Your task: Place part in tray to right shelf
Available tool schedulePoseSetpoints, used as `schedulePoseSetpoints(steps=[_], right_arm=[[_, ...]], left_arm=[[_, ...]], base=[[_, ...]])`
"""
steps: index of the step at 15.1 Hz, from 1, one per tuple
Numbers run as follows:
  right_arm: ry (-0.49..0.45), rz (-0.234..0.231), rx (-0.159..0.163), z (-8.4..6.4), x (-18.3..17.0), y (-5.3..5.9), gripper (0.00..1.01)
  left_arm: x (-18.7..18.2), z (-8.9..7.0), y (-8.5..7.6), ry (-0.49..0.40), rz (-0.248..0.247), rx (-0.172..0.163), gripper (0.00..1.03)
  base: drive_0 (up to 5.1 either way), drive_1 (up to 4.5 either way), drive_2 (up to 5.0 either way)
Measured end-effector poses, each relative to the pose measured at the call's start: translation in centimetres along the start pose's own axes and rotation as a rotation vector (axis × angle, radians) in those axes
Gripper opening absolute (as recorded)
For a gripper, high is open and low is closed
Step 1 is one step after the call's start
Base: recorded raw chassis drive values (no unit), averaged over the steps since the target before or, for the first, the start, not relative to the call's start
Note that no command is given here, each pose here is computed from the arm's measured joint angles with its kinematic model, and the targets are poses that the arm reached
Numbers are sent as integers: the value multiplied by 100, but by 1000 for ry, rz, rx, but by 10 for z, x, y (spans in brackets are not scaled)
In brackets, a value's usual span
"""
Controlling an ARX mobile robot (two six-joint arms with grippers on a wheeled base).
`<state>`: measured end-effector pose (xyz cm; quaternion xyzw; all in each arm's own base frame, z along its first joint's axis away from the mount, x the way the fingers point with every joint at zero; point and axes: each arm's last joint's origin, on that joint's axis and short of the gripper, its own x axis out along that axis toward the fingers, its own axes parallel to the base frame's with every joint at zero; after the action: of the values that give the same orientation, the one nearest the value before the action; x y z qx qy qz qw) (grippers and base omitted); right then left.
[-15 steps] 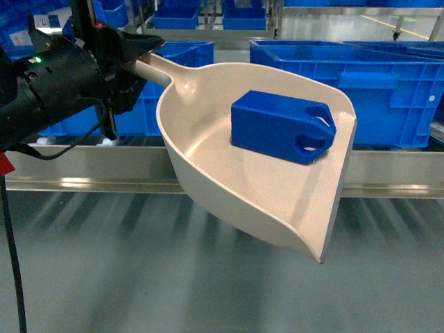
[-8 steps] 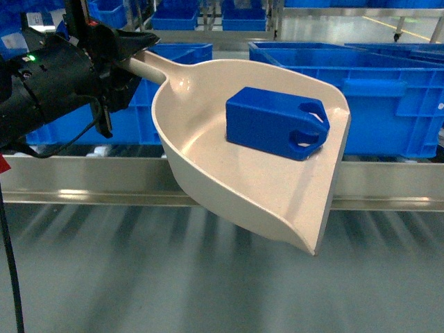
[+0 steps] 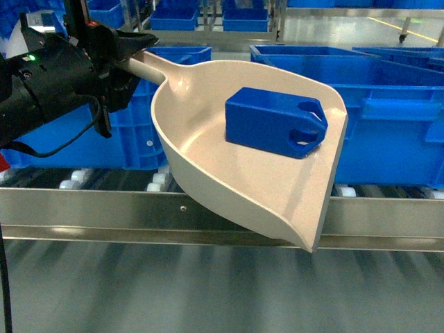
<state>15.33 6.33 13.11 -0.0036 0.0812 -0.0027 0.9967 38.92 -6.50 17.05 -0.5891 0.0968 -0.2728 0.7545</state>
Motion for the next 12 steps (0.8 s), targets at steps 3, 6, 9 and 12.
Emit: schedulePoseSetpoints(steps=[3,6,9,12], right_arm=[[0,0,0,0,0,0,98],[0,0,0,0,0,0,98],[0,0,0,0,0,0,98],[0,0,0,0,0,0,98]], left_arm=[[0,0,0,-1,0,1,14],[0,0,0,0,-1,0,14],[0,0,0,0,-1,0,14],[0,0,0,-1,-1,0,14]], base=[[11,392,-371],[11,392,-371],[11,392,-371],[11,392,-371]])
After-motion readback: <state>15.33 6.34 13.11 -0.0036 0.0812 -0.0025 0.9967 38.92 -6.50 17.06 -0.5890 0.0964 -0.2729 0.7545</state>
